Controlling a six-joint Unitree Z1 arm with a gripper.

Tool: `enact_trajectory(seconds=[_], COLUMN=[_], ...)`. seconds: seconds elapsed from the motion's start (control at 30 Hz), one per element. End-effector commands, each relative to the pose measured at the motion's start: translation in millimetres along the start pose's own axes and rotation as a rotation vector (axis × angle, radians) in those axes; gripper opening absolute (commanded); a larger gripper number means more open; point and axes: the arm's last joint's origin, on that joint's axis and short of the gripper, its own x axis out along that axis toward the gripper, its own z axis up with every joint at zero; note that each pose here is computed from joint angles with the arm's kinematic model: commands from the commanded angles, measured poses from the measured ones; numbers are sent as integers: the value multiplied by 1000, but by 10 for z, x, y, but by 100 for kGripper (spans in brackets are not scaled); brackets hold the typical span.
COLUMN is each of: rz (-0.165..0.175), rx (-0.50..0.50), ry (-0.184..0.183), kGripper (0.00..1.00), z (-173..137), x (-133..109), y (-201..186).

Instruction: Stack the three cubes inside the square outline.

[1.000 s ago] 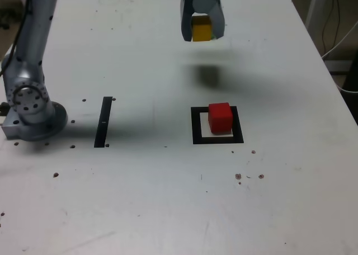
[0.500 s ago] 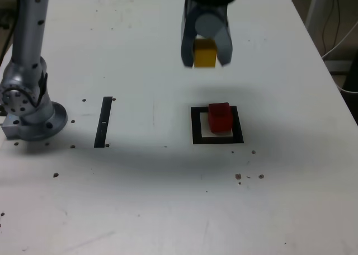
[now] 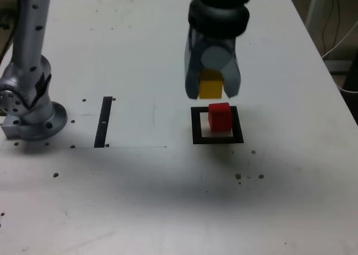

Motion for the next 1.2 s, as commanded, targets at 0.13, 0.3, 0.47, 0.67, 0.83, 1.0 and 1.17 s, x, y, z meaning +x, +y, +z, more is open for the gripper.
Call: enact_trajectory(seconds=[0.13, 0.3, 0.47, 0.67, 0.83, 1.0, 1.17], rz=[1, -2, -6, -8, -17, -36, -40], rx=[-9, -13, -25, -32, -32, -24, -21], ry=[4, 5, 18, 23, 24, 19, 23], kGripper=[27, 27, 27, 28, 32, 33, 33], z=[130, 232, 321, 353, 349, 361, 358], x=[124, 230, 329, 366, 373, 413, 443], y=[-24, -29, 33, 105, 120, 110, 107])
